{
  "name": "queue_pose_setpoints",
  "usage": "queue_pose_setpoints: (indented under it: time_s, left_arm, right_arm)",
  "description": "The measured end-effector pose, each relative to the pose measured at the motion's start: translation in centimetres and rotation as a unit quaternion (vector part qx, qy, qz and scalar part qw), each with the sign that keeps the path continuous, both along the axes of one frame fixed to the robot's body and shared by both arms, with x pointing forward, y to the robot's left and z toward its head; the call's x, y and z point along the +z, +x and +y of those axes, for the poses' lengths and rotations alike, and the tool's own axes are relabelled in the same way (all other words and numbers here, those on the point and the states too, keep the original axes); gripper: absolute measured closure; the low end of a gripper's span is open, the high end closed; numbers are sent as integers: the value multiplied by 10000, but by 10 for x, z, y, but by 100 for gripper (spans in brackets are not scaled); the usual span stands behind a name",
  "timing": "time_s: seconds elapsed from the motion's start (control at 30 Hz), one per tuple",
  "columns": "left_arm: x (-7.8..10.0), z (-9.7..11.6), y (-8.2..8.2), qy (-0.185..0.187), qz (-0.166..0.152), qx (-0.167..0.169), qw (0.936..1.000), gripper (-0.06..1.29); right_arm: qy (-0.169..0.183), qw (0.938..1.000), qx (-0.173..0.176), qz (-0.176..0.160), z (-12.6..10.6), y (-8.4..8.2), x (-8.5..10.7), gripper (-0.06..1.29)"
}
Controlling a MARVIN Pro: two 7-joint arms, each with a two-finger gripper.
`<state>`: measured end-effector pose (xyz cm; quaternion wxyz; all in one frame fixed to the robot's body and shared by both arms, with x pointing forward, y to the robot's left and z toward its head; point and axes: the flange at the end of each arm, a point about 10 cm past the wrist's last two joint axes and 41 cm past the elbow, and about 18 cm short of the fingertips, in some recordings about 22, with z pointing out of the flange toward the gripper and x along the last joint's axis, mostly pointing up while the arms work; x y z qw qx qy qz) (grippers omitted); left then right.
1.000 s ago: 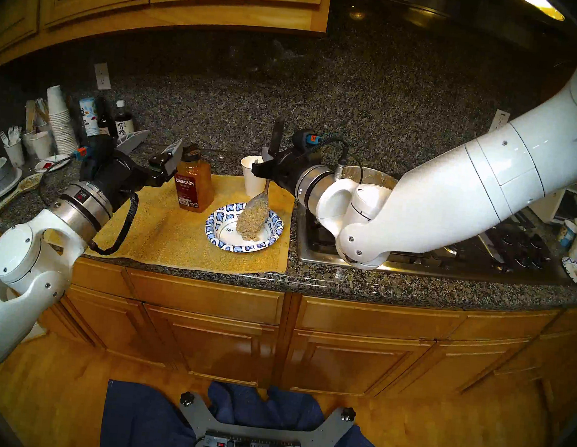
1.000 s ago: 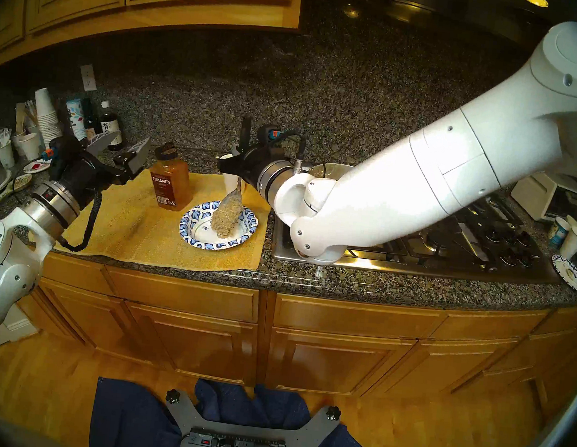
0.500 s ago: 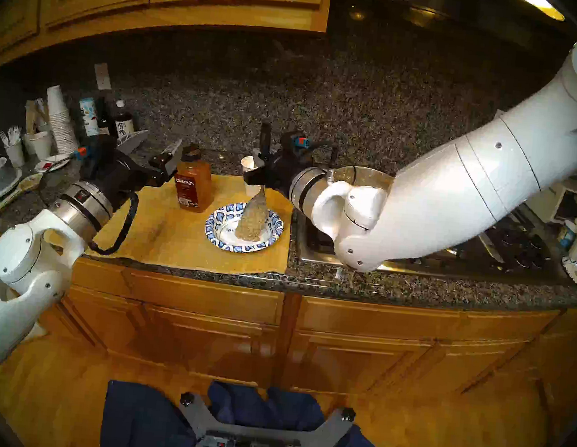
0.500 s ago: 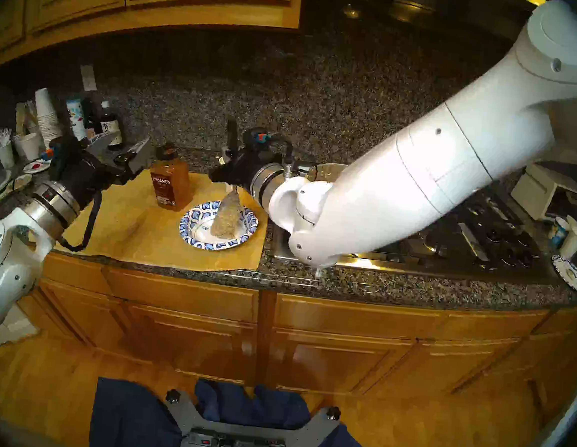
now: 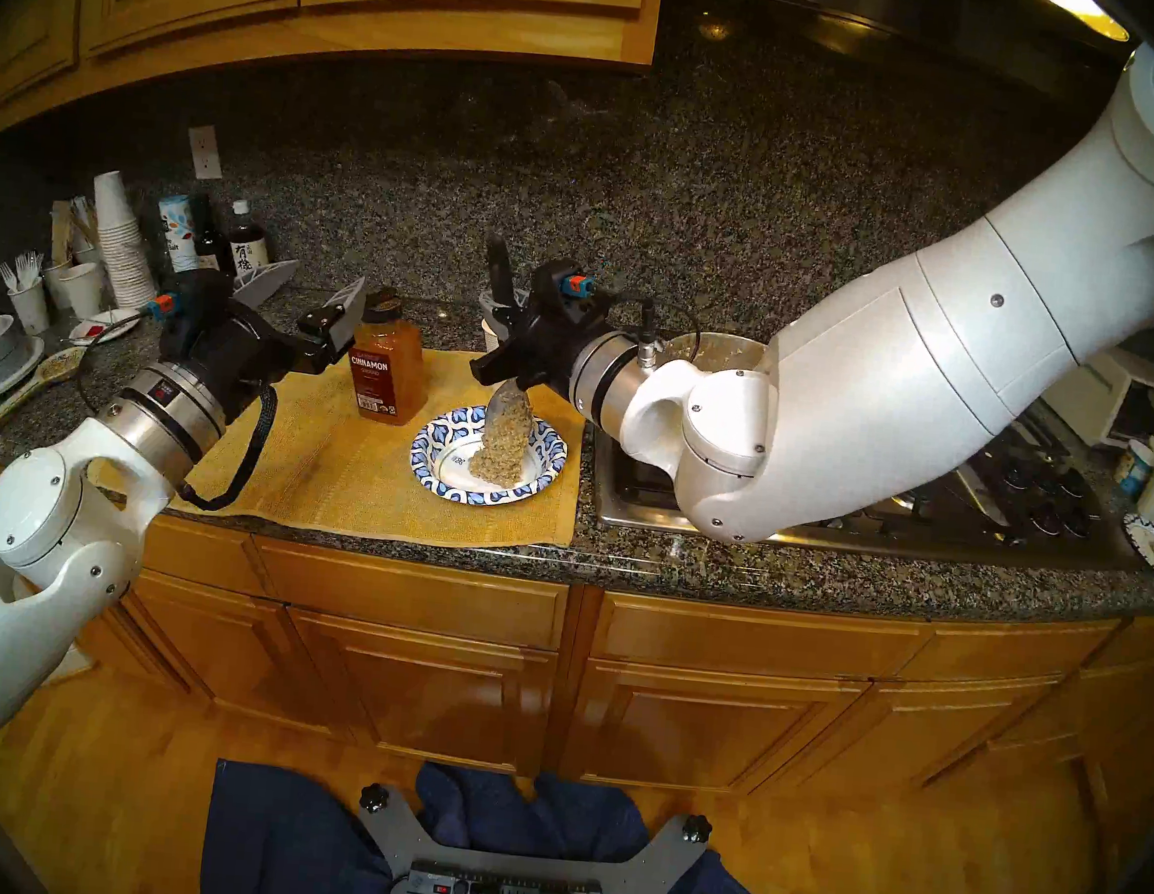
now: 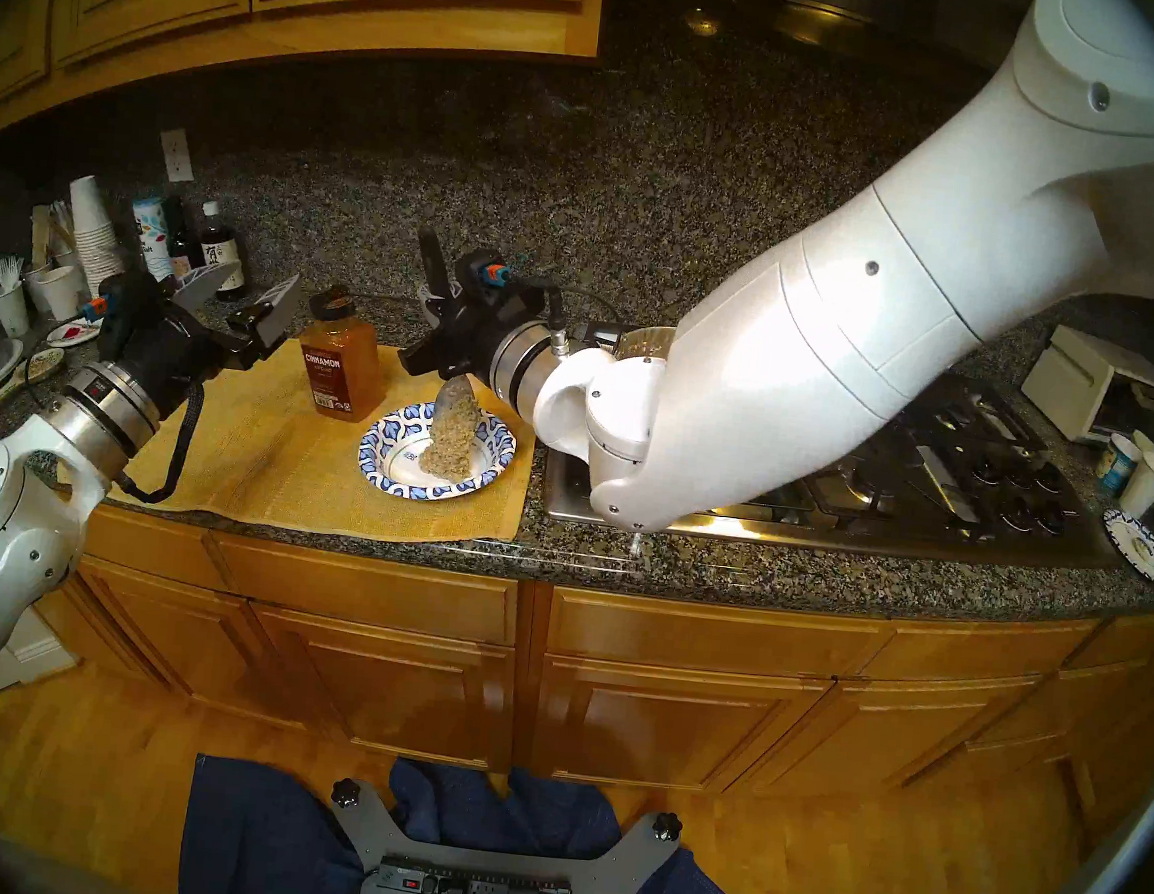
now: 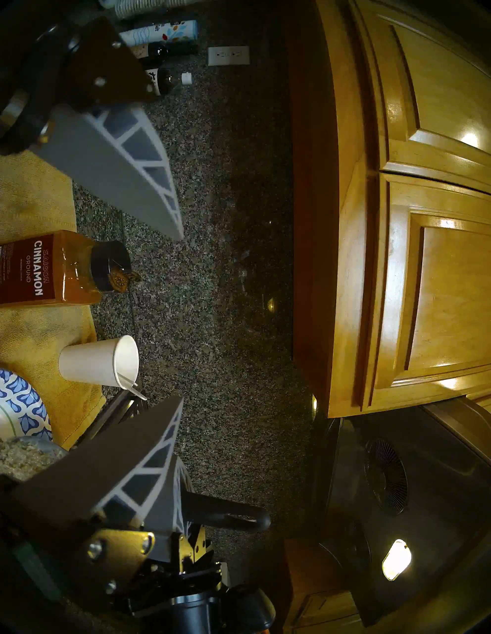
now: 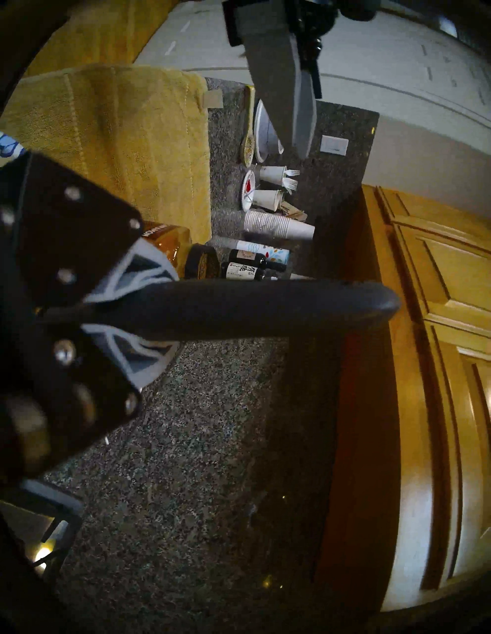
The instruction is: Scoop oatmeal into bowl, add cinnamon, and put a spoon inside bowl
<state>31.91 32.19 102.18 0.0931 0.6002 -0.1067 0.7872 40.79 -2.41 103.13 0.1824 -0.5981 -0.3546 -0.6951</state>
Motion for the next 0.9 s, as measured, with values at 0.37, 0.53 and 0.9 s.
queue_pose_setpoints:
  time_s: [0.37, 0.53, 0.9]
  left_arm:
    - [0, 0, 0, 0, 0, 0, 10000, 0]
    - [0, 0, 0, 0, 0, 0, 10000, 0]
    - [0, 0, 0, 0, 0, 0, 10000, 0]
  right_arm:
    - [-466, 9975, 308, -441, 6, -13, -24, 123]
    - [-453, 9963, 284, -676, 9, -13, -22, 123]
    - [-529, 9898, 772, -1072, 14, -16, -12, 123]
